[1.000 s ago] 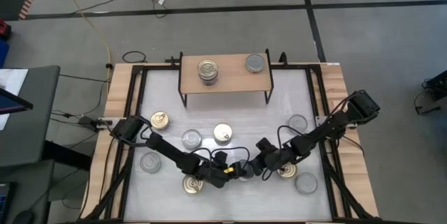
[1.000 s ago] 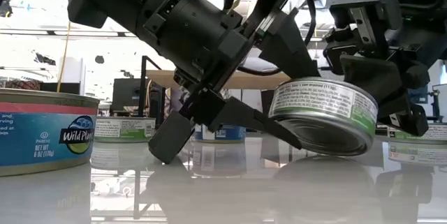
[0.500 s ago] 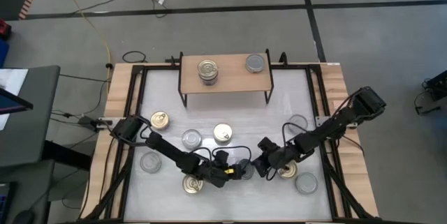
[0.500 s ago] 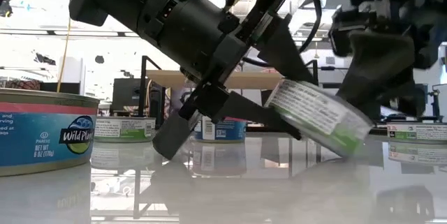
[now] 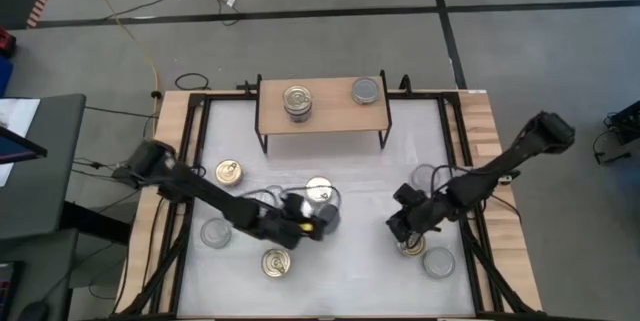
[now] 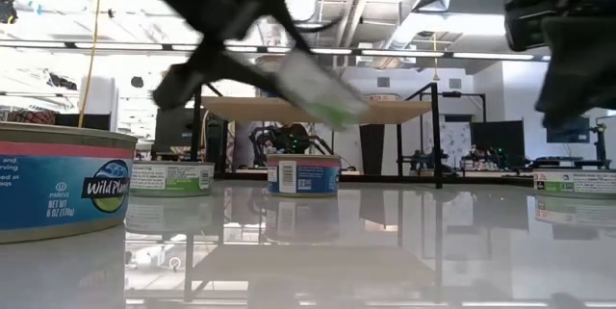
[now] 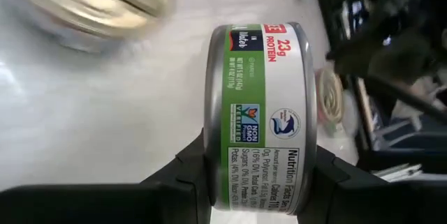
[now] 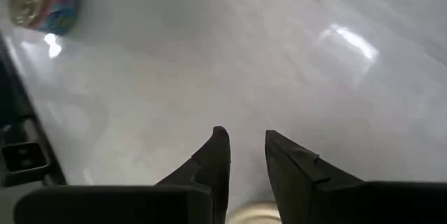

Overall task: Stack canned seafood by type on shelf
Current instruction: Stack the green white tuna can on top of the other green white tuna can on the shelf

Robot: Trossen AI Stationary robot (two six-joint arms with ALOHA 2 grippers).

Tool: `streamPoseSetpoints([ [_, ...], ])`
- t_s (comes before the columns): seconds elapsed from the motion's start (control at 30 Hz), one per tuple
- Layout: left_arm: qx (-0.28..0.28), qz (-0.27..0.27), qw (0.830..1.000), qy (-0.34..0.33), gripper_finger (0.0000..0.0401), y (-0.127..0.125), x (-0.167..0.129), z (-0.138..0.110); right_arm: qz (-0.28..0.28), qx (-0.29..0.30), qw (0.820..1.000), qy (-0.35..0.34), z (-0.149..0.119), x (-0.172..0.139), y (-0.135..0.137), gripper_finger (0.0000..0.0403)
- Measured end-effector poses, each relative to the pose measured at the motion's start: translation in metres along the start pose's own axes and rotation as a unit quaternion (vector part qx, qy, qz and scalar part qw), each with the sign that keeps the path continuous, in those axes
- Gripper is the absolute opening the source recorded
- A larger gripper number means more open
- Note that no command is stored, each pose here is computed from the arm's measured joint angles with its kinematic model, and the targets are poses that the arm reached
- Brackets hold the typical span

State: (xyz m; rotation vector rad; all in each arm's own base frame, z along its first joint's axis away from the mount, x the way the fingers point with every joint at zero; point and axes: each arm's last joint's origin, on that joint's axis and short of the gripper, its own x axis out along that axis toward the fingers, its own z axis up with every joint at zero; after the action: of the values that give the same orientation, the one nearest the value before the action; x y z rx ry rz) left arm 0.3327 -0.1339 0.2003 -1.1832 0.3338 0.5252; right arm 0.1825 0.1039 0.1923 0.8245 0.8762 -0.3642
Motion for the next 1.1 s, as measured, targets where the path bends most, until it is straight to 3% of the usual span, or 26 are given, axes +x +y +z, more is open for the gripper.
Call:
streamPoseSetpoints([
  [0.17,-0.062,-0.088,0.994,-0.03,0.0127,0.043,-0.04,0.016,-0.012,0.024,0.999,-0.045,-0.011,-0.007,-0.001,0.0118],
  [0.33,-0.092,-0.172,0.979,-0.058,0.0127,0.056,-0.056,0.025,0.024,0.052,0.99,-0.126,-0.009,0.0,0.01,0.0118],
  [0.5,-0.087,-0.182,0.977,-0.067,0.0127,0.052,-0.051,0.035,0.106,0.035,0.981,-0.159,0.023,0.023,0.026,0.0118],
  [0.67,-0.099,-0.196,0.974,-0.059,0.0127,0.05,-0.043,0.05,0.195,0.055,0.956,-0.21,0.067,0.028,0.033,0.0118],
  [1.0,-0.087,-0.245,0.965,-0.029,0.0127,0.044,-0.035,0.074,0.184,0.126,0.944,-0.241,0.094,0.032,0.019,0.0119],
  [1.1,-0.084,-0.243,0.966,-0.02,0.0127,0.046,-0.032,0.08,0.187,0.174,0.934,-0.25,0.103,0.032,0.014,0.0126],
])
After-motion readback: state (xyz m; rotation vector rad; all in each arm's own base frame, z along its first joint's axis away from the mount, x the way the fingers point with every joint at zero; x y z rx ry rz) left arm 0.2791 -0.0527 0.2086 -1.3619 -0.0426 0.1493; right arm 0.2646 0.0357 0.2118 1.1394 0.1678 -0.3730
